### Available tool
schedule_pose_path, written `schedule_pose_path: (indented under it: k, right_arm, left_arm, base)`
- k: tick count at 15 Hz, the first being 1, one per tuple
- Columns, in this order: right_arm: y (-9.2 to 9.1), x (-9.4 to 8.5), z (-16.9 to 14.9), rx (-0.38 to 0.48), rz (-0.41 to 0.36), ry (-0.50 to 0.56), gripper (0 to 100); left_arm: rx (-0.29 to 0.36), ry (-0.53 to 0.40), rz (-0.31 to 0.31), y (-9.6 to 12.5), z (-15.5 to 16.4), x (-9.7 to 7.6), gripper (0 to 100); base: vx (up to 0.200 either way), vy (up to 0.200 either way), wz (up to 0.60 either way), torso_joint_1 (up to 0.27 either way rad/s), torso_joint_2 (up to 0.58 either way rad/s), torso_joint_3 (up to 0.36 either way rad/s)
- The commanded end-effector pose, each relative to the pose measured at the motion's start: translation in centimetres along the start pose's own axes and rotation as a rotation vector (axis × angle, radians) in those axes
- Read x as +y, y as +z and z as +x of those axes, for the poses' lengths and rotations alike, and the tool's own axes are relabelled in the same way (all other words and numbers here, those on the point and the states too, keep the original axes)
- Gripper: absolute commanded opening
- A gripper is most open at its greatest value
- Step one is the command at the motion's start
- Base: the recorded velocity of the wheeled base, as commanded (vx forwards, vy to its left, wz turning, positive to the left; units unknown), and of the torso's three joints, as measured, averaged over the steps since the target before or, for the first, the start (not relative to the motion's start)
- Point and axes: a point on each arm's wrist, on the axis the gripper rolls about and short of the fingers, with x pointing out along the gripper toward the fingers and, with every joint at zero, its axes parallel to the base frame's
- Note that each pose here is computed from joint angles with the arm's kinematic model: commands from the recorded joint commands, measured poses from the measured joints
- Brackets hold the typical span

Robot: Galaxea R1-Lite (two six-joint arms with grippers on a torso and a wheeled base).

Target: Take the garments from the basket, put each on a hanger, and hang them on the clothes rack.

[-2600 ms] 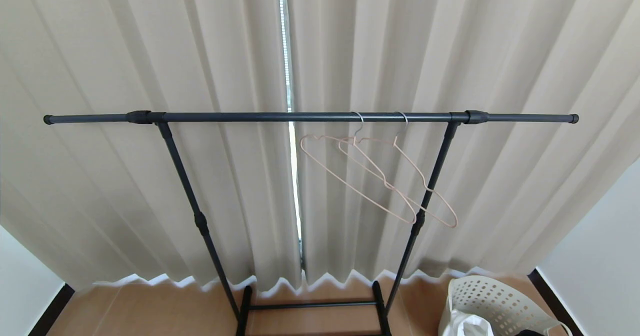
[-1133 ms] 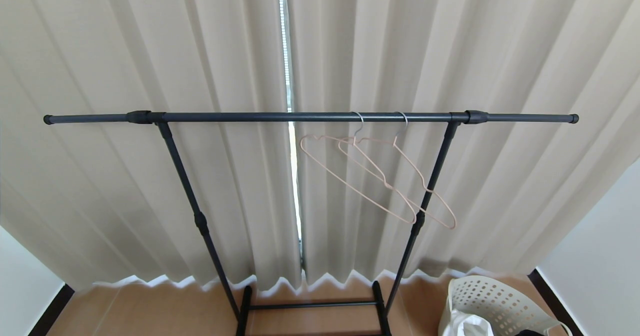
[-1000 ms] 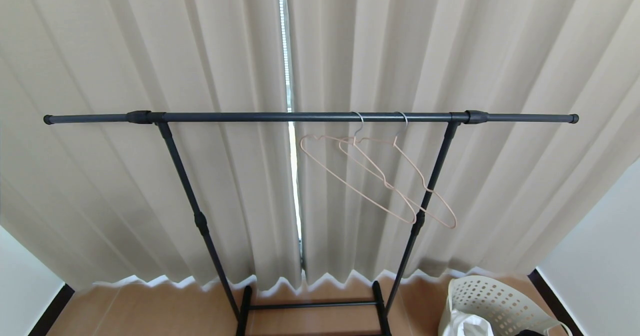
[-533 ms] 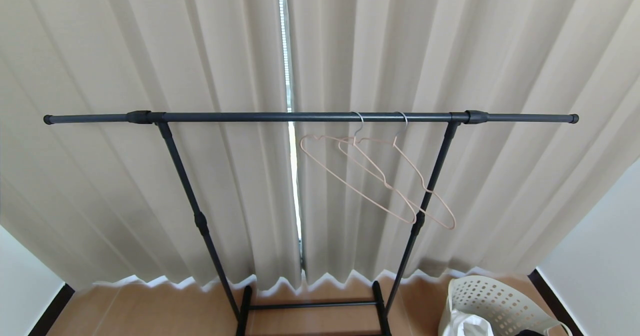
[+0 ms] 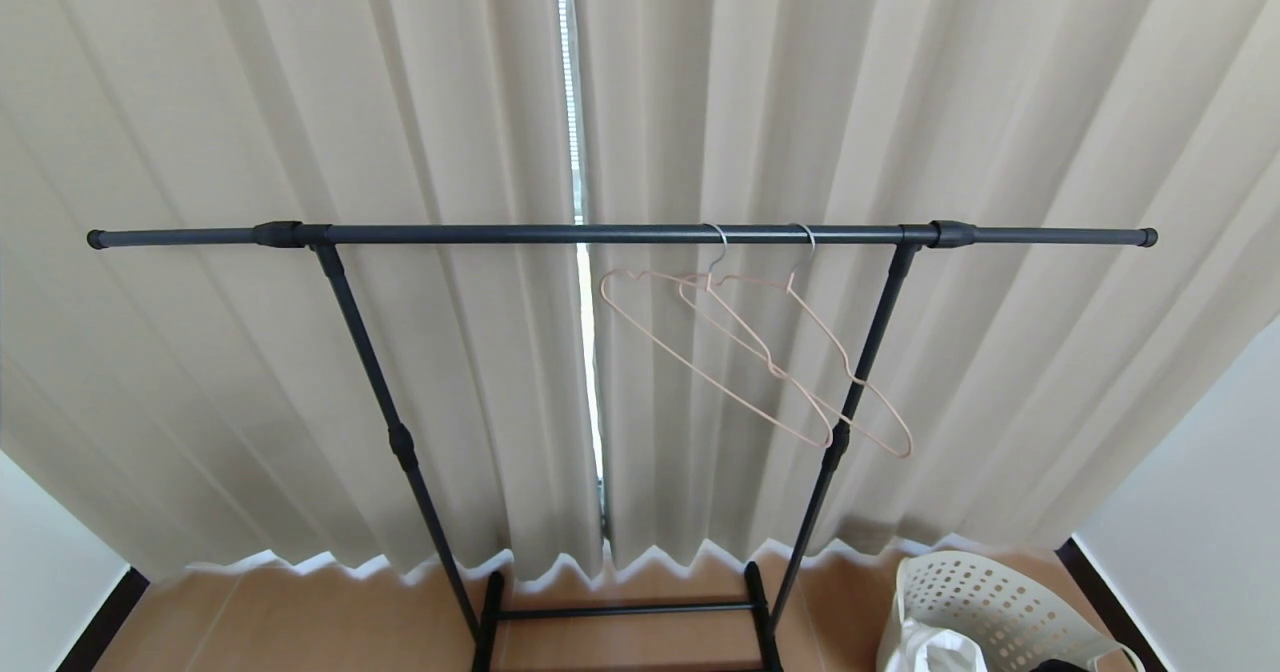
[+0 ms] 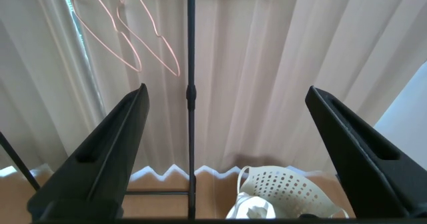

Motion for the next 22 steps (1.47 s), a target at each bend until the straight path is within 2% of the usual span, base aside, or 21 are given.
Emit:
schedule_pose_path:
  k: [1, 22]
  right_arm:
    - [0.0, 0.0, 0.01, 0.001, -0.002, 0.0, 100]
    - [-0.01, 0.0, 0.01, 0.002, -0.003, 0.001, 100]
  left_arm:
    - [0.001, 0.0, 0.0, 0.01, 0.01, 0.0, 100]
    - [0.002, -0.009, -0.005, 0.01, 0.01, -0.02, 100]
  base:
    - [0.0, 0.0, 0.0, 0.0, 0.0, 0.0]
    - [0.0, 0.0, 0.0, -0.008, 0.02, 0.009]
